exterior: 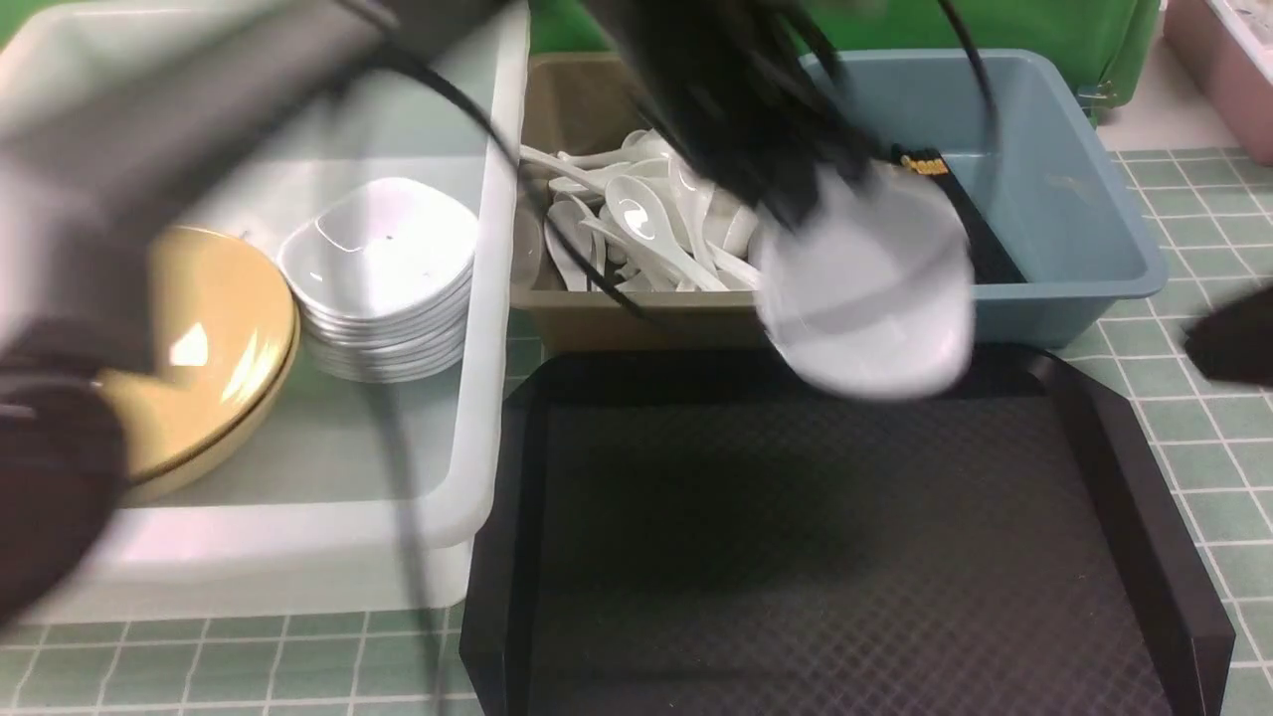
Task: On blue table put chopsticks spoon bowls plates into blue grey white boxes.
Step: 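Place the white bowl into the white bin with the other dishes with the left gripper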
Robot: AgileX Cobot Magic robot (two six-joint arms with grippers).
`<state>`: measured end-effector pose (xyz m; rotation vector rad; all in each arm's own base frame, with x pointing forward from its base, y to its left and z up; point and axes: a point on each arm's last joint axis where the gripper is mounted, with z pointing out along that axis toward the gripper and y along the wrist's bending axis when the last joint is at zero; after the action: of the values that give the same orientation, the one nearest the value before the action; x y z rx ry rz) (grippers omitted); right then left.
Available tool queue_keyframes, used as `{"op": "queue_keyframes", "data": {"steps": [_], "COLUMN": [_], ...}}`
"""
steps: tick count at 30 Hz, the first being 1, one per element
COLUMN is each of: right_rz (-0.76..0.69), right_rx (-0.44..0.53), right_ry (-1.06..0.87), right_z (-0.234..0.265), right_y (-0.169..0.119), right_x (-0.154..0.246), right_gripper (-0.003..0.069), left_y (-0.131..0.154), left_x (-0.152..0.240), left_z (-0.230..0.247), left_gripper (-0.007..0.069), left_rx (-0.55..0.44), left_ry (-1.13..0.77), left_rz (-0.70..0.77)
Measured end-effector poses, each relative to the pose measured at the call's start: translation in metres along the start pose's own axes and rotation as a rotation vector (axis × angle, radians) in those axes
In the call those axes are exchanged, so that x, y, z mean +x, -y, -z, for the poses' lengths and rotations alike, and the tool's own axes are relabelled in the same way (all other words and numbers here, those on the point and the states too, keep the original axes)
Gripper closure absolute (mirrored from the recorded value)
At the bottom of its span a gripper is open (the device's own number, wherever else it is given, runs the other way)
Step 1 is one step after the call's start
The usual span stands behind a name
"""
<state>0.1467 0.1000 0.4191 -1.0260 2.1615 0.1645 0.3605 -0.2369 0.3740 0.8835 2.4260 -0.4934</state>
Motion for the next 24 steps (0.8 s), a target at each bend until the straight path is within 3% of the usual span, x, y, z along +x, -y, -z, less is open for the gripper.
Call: {"op": "queue_keyframes", "data": {"steps": [5,8,12,17,24], "right_rz": [0.117,0.166,0.282,0.329,0.342], "right_rx": [-0.122,-0.169,-0.256,-0.284,-0.276], "right_ry": [0.042,0.046,0.054,0.054,0.035], "right_z": [-0.024,-0.037,-0.061,-0.075,-0.091], "right_y": [-0.017,-0.030,-0.062,-0.075,-0.078], "right_x": [-0.041,-0.058,-0.090,-0.106,-0.113], "right_gripper": [0.0610,0.0610,0.0610,0.0608,0.0606], "left_y": [-0.049,-0.072,-0.119,-0.151,-0.197], "left_x": [0.012,0.026,0.069,0.107,0.146], "left_z": [0.079,0.100,0.131,0.140,0.102], "left_gripper": [0.0620,0.0620,0.0620,0.0620,0.0620], "left_rx": [-0.112,-0.162,-0.267,-0.325,-0.323], "left_ry": [0.105,0.119,0.092,0.077,0.148], "left_rz": [0.091,0.149,0.292,0.416,0.594]}}
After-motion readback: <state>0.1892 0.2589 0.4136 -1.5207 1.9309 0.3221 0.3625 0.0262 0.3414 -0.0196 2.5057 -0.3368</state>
